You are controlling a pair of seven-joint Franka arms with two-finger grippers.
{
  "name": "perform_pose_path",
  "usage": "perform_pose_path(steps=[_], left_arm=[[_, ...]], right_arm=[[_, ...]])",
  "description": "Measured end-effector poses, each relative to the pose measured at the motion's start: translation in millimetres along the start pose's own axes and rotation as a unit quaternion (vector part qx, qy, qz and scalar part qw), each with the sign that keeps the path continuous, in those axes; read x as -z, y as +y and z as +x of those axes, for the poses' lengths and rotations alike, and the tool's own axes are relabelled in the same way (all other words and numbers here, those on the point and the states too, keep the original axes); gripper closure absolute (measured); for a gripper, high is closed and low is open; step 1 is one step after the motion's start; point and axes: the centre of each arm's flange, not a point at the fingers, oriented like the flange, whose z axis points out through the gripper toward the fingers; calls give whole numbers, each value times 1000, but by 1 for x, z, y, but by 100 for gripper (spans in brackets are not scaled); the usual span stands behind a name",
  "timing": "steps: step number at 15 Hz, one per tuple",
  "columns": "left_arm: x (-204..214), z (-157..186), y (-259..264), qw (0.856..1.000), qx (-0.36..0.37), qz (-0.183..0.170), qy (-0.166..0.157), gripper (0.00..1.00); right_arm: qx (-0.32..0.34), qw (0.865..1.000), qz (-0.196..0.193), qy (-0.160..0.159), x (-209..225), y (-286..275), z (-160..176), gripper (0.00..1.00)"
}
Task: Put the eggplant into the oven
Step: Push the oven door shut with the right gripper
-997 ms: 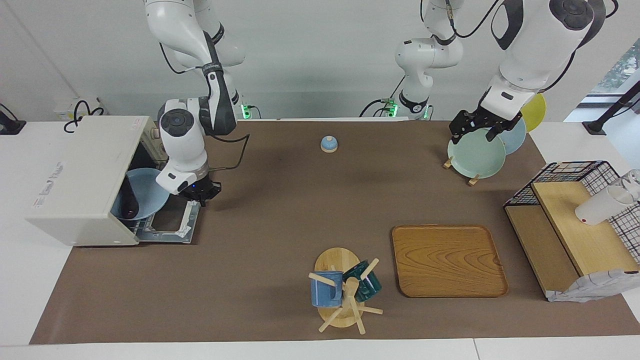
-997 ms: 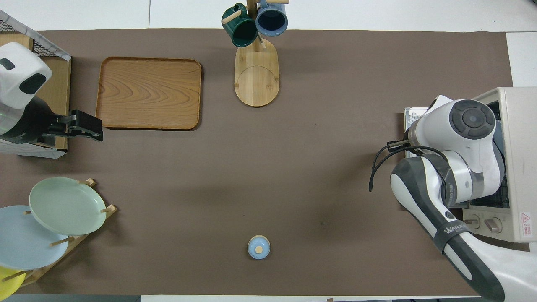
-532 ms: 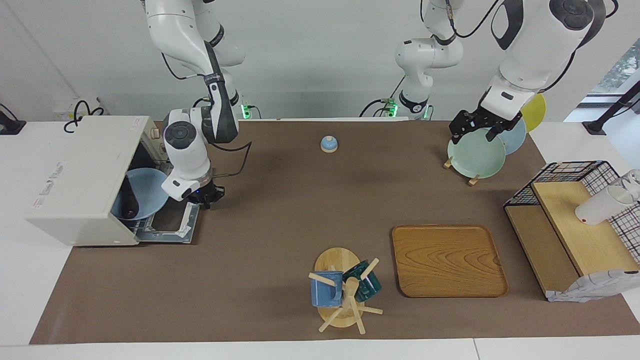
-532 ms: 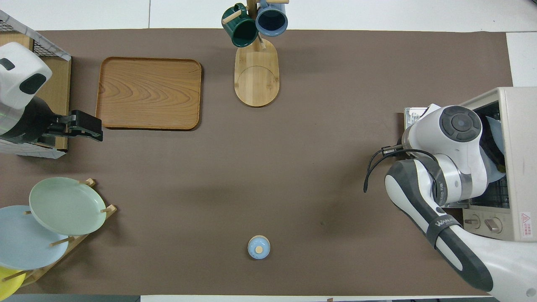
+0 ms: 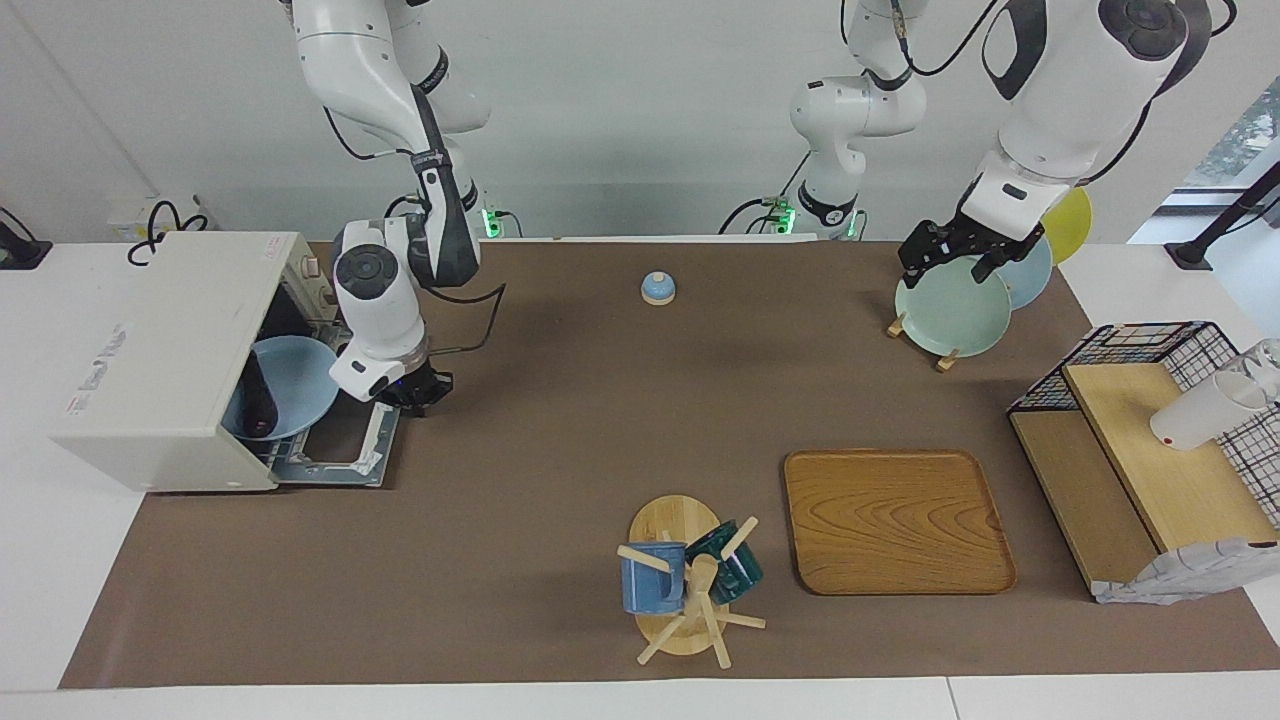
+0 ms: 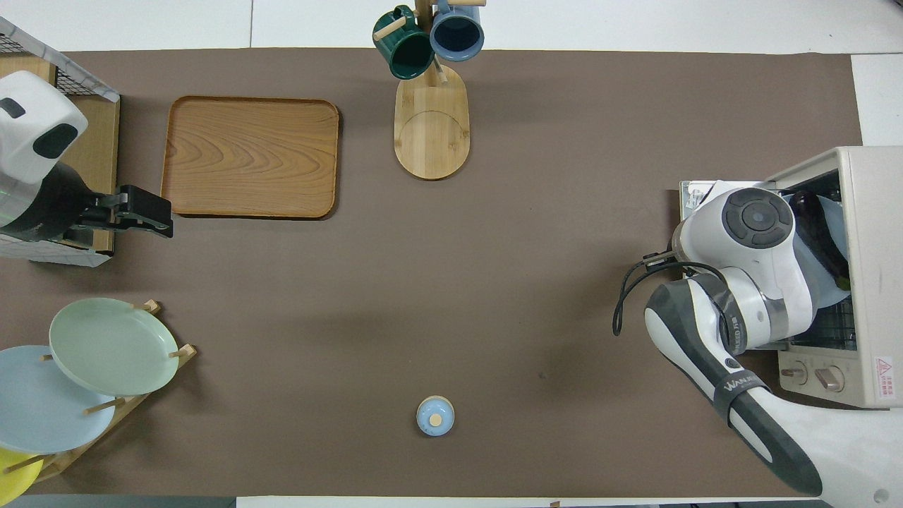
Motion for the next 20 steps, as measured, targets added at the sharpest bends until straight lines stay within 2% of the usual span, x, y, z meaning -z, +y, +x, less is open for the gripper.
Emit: perform_pose_path(steps=[5,8,13,18,20], left_arm=[[0,0,0,1000,0,0,0,0],[0,0,0,1000,0,0,0,0],[0,0,0,1000,0,0,0,0],[0,0,0,1000,0,0,0,0],[0,0,0,1000,0,0,0,0]], right_arm=[[63,997,-35,-21,14,-9,5,99],[98,993,-46,-46,56,5,15,99],[96,993,-54,-47,122,64,3,99],[74,997,-21,-30,140,120,-16,99],[61,997,-13,-43,145,133,-24,99]])
